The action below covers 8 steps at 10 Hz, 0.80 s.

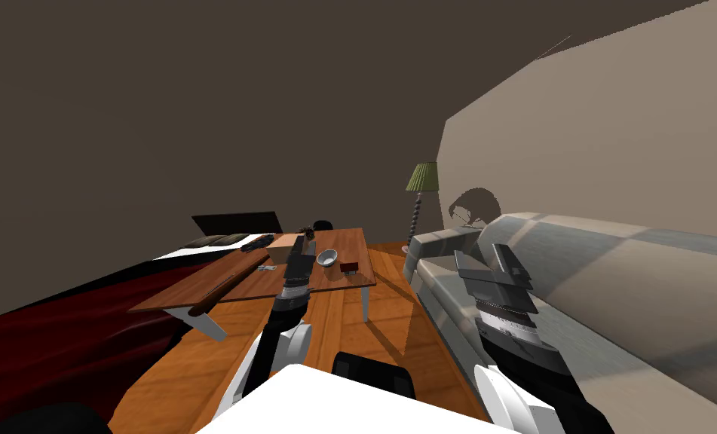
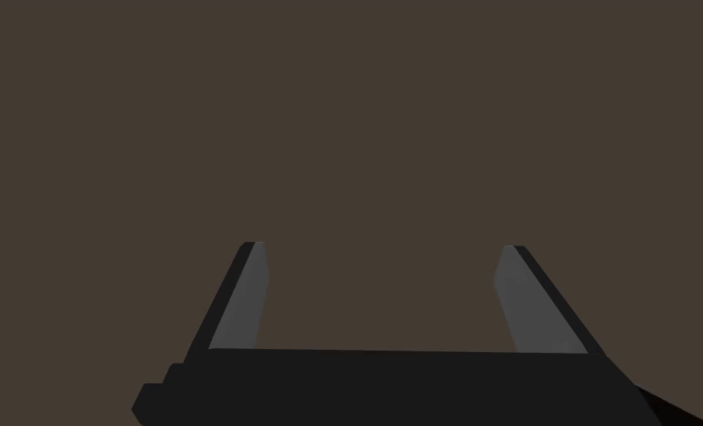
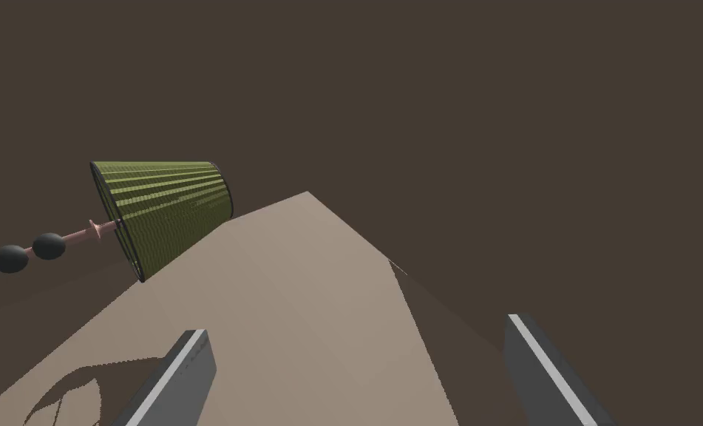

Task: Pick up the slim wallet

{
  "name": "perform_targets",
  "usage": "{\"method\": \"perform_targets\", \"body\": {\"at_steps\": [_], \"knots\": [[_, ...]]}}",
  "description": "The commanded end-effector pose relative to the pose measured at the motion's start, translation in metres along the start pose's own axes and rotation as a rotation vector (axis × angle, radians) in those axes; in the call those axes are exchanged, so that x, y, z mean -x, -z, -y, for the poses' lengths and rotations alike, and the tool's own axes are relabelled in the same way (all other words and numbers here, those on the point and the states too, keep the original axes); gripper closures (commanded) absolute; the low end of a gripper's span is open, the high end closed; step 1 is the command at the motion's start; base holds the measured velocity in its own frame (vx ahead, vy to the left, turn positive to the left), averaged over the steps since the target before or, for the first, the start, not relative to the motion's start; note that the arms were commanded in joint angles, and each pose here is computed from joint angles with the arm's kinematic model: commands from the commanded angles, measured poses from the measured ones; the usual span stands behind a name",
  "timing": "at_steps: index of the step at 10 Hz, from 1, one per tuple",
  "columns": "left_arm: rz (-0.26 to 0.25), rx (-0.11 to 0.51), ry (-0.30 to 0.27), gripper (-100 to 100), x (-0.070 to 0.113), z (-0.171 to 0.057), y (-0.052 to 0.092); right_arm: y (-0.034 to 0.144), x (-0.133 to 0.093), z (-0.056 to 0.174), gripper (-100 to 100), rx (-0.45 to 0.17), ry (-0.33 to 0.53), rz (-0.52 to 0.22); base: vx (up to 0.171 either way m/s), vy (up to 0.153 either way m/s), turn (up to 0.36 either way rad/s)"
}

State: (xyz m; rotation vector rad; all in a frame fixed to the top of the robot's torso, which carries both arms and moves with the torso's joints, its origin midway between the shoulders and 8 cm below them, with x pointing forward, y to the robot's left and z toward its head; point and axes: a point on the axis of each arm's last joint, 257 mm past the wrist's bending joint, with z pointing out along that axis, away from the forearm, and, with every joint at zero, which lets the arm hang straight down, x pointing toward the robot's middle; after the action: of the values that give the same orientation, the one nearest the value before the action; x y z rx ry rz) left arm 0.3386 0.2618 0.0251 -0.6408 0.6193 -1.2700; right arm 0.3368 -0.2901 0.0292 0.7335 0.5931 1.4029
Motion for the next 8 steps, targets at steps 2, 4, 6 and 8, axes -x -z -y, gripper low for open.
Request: {"method": "perform_targets", "body": {"at_steps": [2, 4, 6, 8], "knots": [[-0.079, 0.011, -0.042, -100, -0.011, -0.010, 0.004, 0.000, 0.000, 0.000, 0, 0.000, 0.000, 0.000, 0.005, 0.021, -0.083], [-0.121, 0.017, -0.067, -100, -0.017, -0.017, 0.007, 0.000, 0.000, 0.000, 0, 0.000, 0.000, 0.000, 0.005, 0.035, -0.053], [-0.183, 0.032, -0.118, -100, -0.025, -0.033, 0.012, 0.000, 0.000, 0.000, 0, 0.000, 0.000, 0.000, 0.001, 0.051, -0.163], [-0.236, 0.050, -0.175, -100, -0.032, -0.053, 0.019, 0.000, 0.000, 0.000, 0, 0.000, 0.000, 0.000, 0.011, 0.078, -0.207]]}}
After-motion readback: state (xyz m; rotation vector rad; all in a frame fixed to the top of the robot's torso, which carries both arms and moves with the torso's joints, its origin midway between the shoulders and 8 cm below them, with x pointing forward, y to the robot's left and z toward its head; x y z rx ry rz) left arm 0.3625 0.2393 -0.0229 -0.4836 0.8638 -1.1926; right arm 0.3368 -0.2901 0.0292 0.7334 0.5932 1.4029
